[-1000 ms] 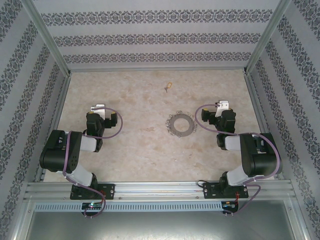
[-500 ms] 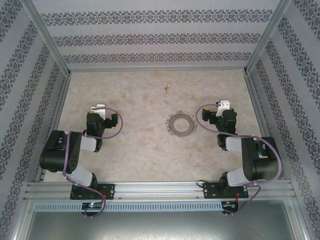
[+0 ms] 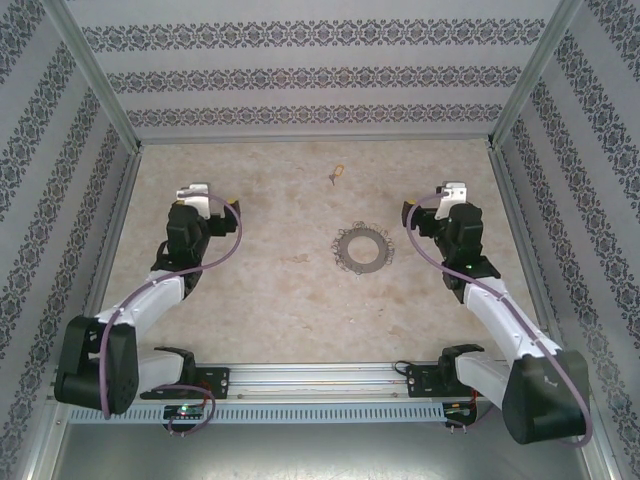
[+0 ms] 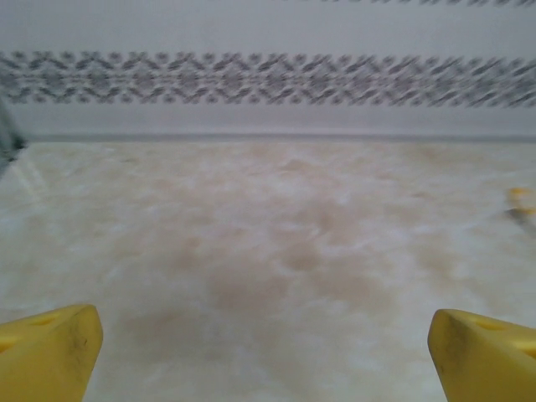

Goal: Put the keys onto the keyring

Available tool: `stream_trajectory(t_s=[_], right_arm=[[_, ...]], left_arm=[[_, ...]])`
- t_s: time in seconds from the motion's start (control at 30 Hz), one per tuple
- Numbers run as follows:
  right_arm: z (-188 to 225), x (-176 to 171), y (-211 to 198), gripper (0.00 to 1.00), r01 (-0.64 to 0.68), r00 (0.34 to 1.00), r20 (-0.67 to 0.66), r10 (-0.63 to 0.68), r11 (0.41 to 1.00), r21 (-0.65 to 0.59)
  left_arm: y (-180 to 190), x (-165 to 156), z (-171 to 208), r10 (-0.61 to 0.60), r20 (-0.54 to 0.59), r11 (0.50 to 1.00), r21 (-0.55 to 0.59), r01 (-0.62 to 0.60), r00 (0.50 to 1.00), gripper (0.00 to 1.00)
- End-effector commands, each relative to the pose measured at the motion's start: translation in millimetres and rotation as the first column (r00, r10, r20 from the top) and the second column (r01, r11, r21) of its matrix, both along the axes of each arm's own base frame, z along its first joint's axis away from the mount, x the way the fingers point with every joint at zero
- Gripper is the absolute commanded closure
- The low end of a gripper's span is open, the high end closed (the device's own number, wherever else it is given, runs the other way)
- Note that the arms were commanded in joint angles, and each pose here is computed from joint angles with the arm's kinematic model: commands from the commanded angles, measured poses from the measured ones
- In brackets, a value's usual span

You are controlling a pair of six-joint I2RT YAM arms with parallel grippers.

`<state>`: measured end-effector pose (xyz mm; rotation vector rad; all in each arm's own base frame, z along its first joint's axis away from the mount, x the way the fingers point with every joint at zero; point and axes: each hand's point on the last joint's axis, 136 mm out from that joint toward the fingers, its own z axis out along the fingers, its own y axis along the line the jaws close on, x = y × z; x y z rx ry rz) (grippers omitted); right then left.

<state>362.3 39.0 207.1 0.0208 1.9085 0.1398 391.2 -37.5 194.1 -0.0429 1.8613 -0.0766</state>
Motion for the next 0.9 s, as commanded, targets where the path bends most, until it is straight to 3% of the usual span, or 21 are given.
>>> stream_trajectory(t_s=[0.0,0.13,0.2,0.3,0.53,0.67,0.87], right_arm=[[-23.1,-23.7,18.0,0.02,-0.056,0.984,-0.167,0.067,0.996,0.072],[-29.5,-36.8,39.2,0.02,-0.143,0.958,-0.231,0.171,0.98,0.135],[-36.7,-42.2,51.3,0.02,-0.186,0.938,-0.262,0.225,0.968,0.166],[-44.2,-43.3,63.5,0.02,-0.23,0.911,-0.299,0.284,0.951,0.205],[-49.6,-45.9,71.8,0.02,-0.252,0.891,-0.312,0.329,0.931,0.263],[-59.6,-47.2,67.9,0.02,-0.236,0.888,-0.302,0.346,0.908,0.346],[-63.4,-49.5,64.9,0.02,-0.237,0.881,-0.314,0.355,0.904,0.357]], left_arm=[[-31.2,-22.6,-17.5,-0.087,-0.18,0.984,-0.171,0.056,0.98,0.0],[-86.4,-40.7,-14.5,-0.321,-0.26,0.913,-0.34,0.225,0.911,0.0],[-124.3,-53.0,-14.5,-0.451,-0.315,0.873,-0.352,0.338,0.835,0.0],[-167.6,-64.6,-18.6,-0.537,-0.399,0.841,-0.327,0.431,0.743,0.0],[-231.9,-63.3,-41.4,-0.621,-0.515,0.773,-0.281,0.569,0.59,0.01],[-254.6,-51.8,-62.2,-0.63,-0.573,0.749,-0.27,0.604,0.524,0.1],[-283.4,-37.9,-92.1,-0.619,-0.645,0.715,-0.228,0.661,0.448,0.27]])
